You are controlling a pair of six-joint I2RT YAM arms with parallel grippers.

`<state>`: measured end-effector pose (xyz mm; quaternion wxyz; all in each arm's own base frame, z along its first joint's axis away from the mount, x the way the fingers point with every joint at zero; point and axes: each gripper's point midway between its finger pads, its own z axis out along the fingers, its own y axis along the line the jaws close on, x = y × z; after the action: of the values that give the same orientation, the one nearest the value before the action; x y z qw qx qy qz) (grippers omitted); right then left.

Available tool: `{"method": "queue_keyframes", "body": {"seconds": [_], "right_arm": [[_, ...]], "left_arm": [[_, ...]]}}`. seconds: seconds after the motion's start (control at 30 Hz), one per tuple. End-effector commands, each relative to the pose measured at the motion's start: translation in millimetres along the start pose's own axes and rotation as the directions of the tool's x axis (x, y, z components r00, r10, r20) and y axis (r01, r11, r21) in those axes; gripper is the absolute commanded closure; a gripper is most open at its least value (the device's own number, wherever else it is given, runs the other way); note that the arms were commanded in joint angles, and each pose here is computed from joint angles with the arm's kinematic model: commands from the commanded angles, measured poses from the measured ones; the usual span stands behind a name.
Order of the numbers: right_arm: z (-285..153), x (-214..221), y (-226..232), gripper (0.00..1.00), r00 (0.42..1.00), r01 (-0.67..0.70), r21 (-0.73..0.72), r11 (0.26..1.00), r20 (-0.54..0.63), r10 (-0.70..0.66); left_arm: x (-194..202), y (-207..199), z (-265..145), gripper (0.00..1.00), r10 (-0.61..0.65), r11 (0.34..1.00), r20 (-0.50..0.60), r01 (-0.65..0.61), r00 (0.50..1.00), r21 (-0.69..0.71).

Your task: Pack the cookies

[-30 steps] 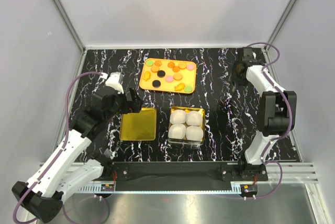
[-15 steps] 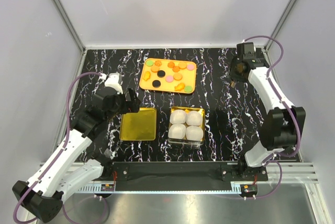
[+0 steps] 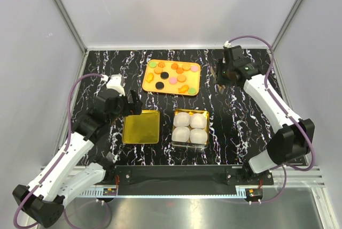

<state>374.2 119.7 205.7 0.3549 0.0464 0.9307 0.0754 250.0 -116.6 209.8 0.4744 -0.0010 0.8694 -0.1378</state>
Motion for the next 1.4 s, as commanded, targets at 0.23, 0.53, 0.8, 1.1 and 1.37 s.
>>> {"method": "queue_keyframes", "body": {"seconds": [0.23,0.53,0.8,1.1,1.37], "right_arm": [[-2,13,89,0.52,0.997,0.076,-0.159,0.984,-0.008,-0.078],[23,23,115,0.50,0.987,0.139,-0.181,0.974,-0.049,-0.150],[47,20,125,0.49,0.981,0.167,-0.177,0.970,-0.068,-0.181],[72,22,130,0.48,0.975,0.184,-0.163,0.969,-0.094,-0.201],[83,23,135,0.47,0.972,0.187,-0.169,0.968,-0.109,-0.207]], "left_arm": [[-17,0,-5,0.01,-0.006,1.000,0.063,0.006,0.998,0.002],[-18,4,-6,0.01,-0.008,1.000,0.067,0.009,0.998,-0.013],[-19,6,-7,0.01,-0.010,1.000,0.072,0.012,0.997,-0.023],[-18,5,-5,0.01,-0.010,1.000,0.065,0.012,0.998,-0.021],[-18,6,-5,0.01,-0.009,1.000,0.068,0.011,0.998,-0.024]]}}
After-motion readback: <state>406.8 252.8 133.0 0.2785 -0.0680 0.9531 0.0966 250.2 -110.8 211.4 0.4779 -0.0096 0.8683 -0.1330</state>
